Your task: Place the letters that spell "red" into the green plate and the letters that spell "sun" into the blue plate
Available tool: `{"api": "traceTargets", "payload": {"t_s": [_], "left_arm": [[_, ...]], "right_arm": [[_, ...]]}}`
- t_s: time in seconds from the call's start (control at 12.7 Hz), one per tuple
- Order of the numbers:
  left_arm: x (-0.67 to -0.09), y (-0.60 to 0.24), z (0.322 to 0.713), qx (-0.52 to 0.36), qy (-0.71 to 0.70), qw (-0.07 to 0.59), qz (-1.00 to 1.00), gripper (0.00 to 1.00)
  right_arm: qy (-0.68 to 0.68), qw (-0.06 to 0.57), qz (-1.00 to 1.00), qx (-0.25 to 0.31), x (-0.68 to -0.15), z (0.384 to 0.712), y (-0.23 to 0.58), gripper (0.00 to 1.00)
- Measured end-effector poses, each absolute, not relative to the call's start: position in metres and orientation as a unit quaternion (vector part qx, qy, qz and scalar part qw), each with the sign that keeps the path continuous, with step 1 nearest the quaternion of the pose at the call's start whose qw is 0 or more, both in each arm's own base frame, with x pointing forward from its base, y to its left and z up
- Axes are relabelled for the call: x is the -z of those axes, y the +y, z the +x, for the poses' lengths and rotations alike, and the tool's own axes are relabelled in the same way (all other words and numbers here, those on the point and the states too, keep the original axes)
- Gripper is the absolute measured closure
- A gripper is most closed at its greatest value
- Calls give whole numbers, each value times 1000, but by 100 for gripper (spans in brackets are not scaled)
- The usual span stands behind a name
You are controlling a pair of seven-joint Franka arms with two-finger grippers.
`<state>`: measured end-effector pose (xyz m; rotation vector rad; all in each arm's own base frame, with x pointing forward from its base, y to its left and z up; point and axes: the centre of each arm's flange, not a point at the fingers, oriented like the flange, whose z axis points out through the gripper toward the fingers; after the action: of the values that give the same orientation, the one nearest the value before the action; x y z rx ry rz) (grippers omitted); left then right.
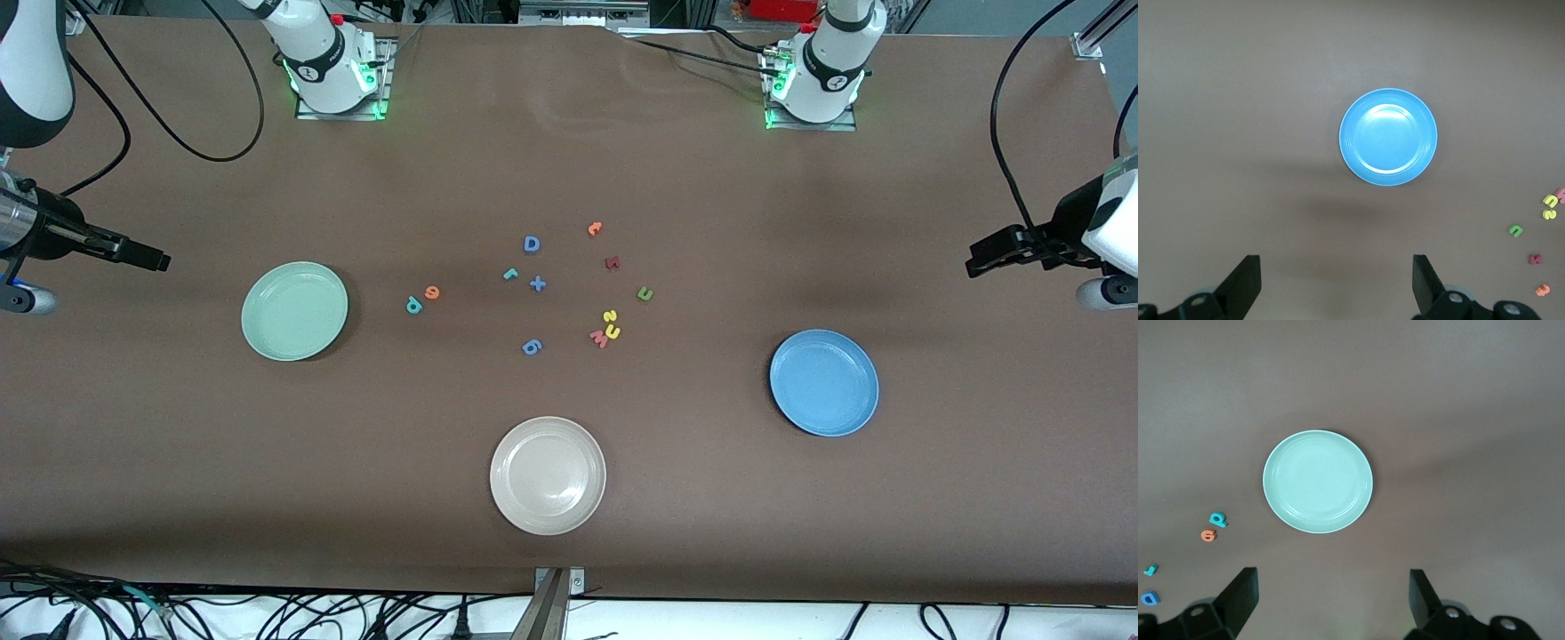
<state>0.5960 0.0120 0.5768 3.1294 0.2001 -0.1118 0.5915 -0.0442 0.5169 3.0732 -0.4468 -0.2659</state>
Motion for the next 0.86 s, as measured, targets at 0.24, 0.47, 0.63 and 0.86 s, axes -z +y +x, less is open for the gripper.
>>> {"api": "traceTargets", "payload": {"t_s": [0.24, 0.47, 0.63, 0.86], "left_arm": [[-577, 11, 596, 37, 63, 2, 997, 0], [-577, 11, 596, 37, 62, 2, 997, 0], [-577, 11, 596, 37, 62, 2, 997, 0], [-577, 10, 596, 37, 61, 2, 997, 0]], "right_arm": [[-146, 13, 985, 86, -517, 591, -44, 0], [-178, 17, 980, 90, -511, 593, -33, 0], [-174, 19, 980, 95, -501, 598, -11, 0], [-188, 24, 977, 95, -488, 604, 18, 0]]}}
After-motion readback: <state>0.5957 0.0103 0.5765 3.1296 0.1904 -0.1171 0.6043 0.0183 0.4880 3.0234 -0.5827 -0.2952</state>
